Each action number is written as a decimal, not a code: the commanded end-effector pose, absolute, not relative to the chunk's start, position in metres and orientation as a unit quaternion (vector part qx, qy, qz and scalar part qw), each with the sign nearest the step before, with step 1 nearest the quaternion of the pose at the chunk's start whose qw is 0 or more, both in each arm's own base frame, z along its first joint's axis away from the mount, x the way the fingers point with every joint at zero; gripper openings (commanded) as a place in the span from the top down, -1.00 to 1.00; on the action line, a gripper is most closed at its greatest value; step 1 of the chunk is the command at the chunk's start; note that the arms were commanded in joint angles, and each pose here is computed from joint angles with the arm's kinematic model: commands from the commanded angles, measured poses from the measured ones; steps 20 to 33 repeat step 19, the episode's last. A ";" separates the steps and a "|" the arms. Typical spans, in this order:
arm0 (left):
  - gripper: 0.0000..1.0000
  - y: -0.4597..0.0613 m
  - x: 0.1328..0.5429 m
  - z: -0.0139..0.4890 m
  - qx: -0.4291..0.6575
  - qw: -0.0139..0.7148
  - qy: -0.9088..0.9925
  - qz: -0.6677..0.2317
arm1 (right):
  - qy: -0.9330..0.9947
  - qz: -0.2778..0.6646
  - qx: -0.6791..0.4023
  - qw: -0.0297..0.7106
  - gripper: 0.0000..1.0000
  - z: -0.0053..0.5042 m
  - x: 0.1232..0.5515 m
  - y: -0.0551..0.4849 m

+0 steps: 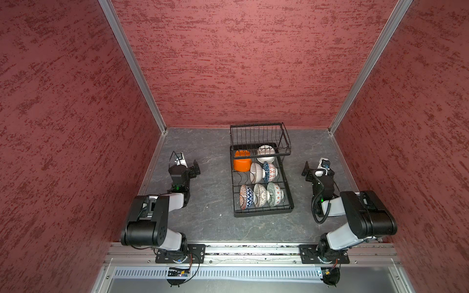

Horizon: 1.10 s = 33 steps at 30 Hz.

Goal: Load bowls into a dish rack
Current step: Reset both arms

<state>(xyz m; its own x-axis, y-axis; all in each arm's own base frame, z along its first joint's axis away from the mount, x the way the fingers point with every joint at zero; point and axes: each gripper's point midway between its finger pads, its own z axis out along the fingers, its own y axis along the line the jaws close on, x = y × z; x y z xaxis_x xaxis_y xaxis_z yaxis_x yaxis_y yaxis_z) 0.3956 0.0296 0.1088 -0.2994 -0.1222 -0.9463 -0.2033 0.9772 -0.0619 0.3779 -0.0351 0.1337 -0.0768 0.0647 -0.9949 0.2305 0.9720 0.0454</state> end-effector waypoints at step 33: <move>-0.99 0.025 0.398 0.115 -0.085 0.617 0.782 0.018 | 0.724 -0.061 0.099 0.680 -0.98 0.139 0.378 -0.036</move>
